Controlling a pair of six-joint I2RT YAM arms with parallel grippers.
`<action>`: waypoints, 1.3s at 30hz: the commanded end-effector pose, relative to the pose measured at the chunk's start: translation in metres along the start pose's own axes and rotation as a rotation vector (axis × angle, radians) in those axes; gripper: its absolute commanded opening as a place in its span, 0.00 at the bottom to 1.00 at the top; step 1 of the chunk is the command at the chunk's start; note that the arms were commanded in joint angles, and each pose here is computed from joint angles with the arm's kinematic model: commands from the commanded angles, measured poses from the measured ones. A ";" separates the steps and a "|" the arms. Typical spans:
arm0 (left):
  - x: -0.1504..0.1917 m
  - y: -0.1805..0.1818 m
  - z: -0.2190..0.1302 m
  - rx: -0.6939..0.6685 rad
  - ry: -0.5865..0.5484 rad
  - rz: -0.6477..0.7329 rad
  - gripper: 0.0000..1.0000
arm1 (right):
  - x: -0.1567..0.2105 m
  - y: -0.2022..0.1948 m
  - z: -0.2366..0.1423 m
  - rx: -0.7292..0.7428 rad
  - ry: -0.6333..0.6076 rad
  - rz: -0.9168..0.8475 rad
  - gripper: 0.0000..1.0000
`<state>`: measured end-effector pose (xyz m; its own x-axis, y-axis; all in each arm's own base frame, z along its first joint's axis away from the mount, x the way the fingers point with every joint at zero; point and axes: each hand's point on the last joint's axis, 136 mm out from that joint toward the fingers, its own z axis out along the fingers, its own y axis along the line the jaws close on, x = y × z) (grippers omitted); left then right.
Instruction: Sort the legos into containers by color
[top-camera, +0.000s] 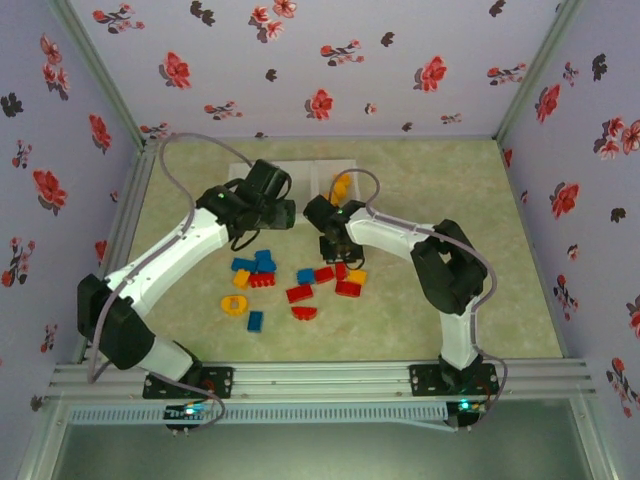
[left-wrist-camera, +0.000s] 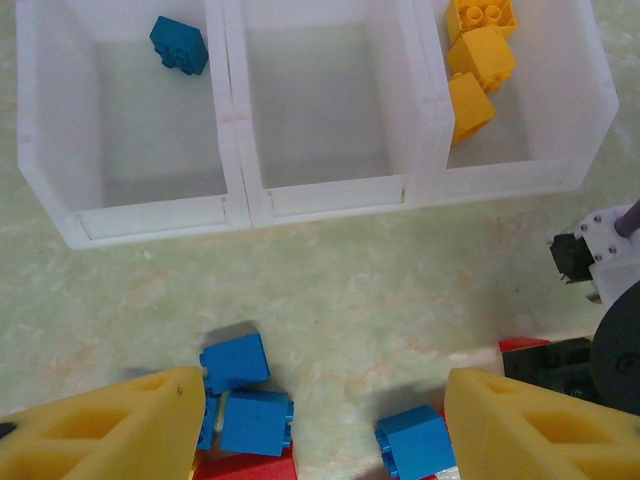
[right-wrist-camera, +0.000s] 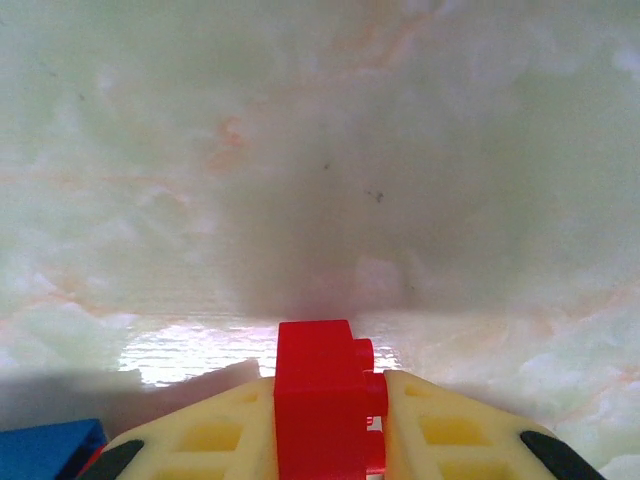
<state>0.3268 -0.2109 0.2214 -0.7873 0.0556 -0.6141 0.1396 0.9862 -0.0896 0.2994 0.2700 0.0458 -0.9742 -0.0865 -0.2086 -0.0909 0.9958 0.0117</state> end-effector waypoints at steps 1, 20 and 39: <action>-0.004 0.012 -0.013 -0.026 -0.038 -0.028 0.65 | -0.017 0.000 -0.024 0.006 -0.050 -0.028 0.26; -0.004 0.035 -0.042 -0.060 -0.081 -0.062 0.65 | -0.140 0.064 -0.102 -0.203 -0.338 -0.103 0.24; 0.021 0.055 -0.044 -0.116 -0.031 -0.099 0.68 | -0.211 0.084 -0.090 -0.289 -0.412 -0.087 0.65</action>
<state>0.2984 -0.1636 0.2407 -0.7704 -0.0176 -0.6374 0.0403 0.9963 -0.0762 0.4834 0.3698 0.1497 -0.8255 -0.0756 -0.5593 -0.2436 0.9417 0.2323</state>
